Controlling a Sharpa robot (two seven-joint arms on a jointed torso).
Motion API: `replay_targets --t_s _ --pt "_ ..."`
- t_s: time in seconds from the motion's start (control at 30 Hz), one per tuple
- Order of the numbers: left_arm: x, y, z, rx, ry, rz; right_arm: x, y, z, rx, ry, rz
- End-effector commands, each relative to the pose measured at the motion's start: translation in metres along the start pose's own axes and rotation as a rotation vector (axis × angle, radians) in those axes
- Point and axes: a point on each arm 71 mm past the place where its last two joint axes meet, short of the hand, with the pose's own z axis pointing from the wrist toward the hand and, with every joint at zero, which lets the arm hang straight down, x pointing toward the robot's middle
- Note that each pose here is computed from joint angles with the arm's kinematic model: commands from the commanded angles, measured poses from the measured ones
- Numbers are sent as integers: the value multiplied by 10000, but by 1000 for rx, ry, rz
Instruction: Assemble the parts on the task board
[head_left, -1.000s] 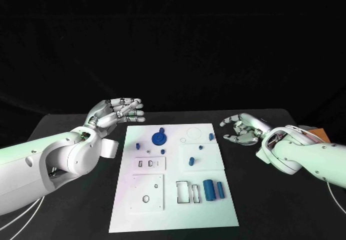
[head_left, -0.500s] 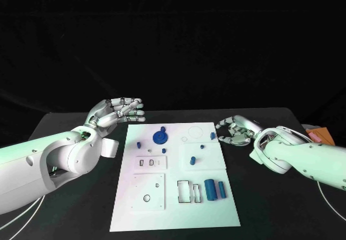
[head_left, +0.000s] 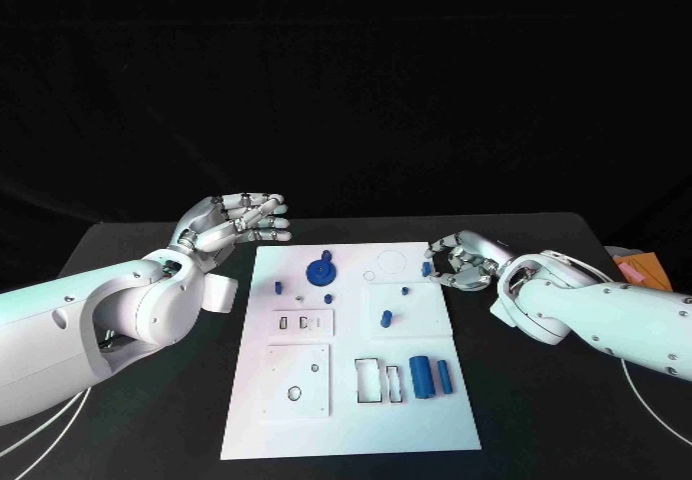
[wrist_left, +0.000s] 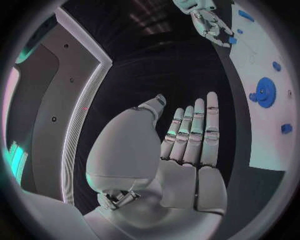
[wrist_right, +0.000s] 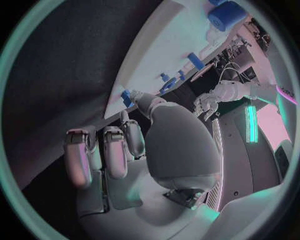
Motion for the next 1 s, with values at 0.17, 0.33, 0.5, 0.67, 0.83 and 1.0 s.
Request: replay_targets --t_s 0.17,0.33,0.5,0.67,0.83,1.0 --pt "28 -10 -1 6 20 -12 25 -13 21 23 15 -2" --pt "28 -11 -3 5 20 -12 46 7 34 22 22 0" --pt "27 -12 -6 4 19 -12 64 22 47 21 28 1" --pt "24 -12 -7 4 19 -12 72 31 54 20 29 1" --pt "22 -12 -9 3 20 -12 79 38 58 20 31 2" --pt "25 -11 -8 1 22 -14 82 40 61 20 32 2"
